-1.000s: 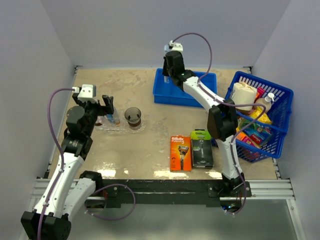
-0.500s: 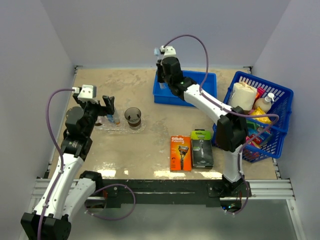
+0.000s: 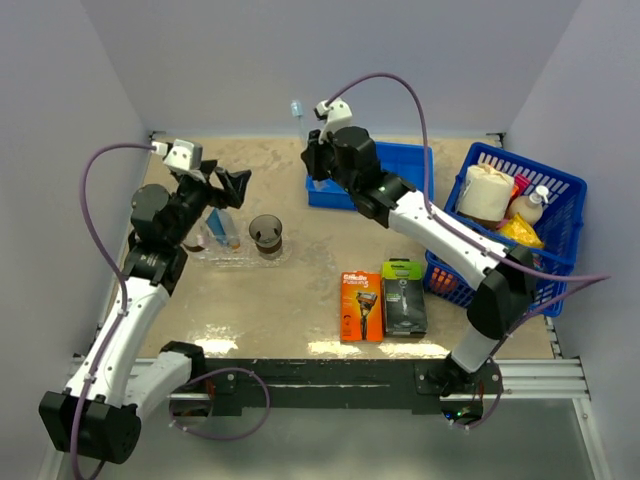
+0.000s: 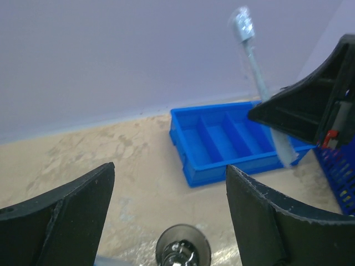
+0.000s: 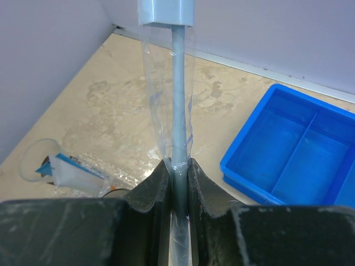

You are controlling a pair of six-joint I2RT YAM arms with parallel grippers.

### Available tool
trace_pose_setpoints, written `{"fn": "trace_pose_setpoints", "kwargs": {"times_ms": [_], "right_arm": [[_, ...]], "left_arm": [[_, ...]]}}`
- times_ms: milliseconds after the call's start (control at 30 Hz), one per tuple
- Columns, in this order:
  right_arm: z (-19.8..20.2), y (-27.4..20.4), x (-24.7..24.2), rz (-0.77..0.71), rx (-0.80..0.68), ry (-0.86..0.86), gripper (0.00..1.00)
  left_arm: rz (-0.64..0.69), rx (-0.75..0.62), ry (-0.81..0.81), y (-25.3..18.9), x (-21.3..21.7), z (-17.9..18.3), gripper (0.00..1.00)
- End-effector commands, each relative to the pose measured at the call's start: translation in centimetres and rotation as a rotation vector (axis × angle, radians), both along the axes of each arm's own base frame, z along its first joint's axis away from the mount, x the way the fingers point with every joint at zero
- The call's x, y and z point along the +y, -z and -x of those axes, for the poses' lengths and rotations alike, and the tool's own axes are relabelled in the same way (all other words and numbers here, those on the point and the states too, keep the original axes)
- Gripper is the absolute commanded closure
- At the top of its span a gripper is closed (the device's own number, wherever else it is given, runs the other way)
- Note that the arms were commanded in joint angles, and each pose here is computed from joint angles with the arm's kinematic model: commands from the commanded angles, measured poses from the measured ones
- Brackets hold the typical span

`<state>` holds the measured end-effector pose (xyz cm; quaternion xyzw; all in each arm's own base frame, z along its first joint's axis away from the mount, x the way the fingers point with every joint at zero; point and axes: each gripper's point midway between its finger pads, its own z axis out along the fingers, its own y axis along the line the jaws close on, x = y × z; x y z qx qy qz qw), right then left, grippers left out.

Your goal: Prepare toiletry sets of a toothbrush and toothpaste on the tray

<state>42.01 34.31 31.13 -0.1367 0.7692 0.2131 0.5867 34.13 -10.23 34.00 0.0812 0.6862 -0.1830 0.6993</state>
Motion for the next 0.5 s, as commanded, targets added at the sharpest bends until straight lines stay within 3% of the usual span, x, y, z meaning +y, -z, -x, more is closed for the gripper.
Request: {"fn": "trace_pose_setpoints", "kwargs": {"times_ms": [0, 300, 467], "right_arm": [[3.1, -3.2, 1.2, -0.088, -0.05, -0.101, 0.97], [9.0, -3.4, 3.0, -0.118, -0.074, -0.27, 0.98], [10.3, -2.6, 2.9, -0.135, -0.061, -0.308, 0.98]], "left_arm": [[0.069, -0.162, 0.2, -5.5, -3.4, 1.5, 0.15], [0.119, -0.201, 0.446, -3.7, -6.6, 5.0, 0.11], [0.142, -0.211, 0.513, -3.9, -7.4, 5.8, 0.11]]}}
